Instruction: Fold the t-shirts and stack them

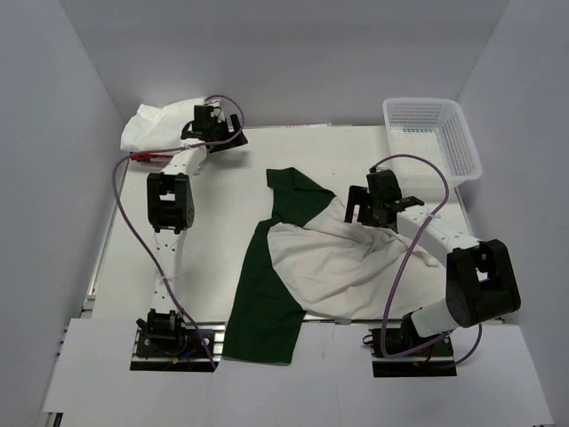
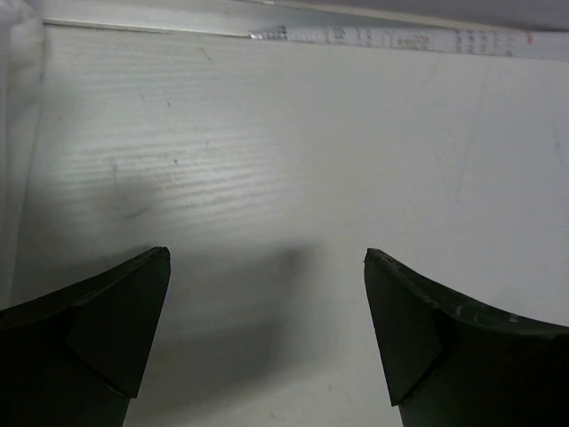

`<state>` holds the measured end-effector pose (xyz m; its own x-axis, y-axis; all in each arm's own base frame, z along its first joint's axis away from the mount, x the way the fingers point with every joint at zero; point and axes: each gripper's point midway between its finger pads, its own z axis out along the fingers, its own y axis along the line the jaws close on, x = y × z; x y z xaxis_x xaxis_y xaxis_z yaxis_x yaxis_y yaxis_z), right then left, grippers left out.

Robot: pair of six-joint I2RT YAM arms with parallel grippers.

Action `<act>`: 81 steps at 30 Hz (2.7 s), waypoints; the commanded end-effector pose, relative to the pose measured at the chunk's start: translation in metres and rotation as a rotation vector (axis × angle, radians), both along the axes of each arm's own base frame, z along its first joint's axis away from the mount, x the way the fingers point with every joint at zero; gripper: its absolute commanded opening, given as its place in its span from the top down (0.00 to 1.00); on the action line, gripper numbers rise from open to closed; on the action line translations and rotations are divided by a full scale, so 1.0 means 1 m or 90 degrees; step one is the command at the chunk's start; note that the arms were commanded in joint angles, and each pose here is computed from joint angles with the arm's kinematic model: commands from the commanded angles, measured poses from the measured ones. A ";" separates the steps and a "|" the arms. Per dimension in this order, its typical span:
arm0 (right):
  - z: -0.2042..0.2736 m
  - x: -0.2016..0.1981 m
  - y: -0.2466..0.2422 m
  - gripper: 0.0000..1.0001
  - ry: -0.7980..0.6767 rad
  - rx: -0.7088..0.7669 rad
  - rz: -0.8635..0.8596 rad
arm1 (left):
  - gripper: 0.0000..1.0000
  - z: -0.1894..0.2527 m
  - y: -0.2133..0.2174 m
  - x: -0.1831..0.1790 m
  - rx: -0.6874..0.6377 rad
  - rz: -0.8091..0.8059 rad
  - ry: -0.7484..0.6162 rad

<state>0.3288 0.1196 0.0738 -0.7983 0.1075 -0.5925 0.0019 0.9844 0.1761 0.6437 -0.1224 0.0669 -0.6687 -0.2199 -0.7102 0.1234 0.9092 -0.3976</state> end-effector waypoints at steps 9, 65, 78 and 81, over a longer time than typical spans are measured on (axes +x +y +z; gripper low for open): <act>0.006 0.023 0.001 0.10 -0.011 0.003 -0.007 | 0.00 -0.015 0.074 0.049 0.147 0.267 -0.092; 0.003 -0.077 -0.054 0.10 0.040 -0.006 -0.176 | 0.00 -0.002 -0.175 -0.363 0.059 -0.329 0.149; 0.059 -0.048 -0.033 0.10 -0.046 0.023 -0.075 | 0.00 -0.095 -0.080 -0.223 0.206 0.029 0.303; 0.062 -0.044 -0.029 0.10 -0.052 0.023 -0.059 | 0.00 -0.116 -0.035 -0.183 0.173 0.122 0.347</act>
<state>0.2721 0.0826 0.1146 -0.7638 0.2319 -0.6024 0.1399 0.9705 0.1963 0.4653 -0.2551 0.0311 -0.8558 -0.0921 -0.5090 0.0671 0.9559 -0.2858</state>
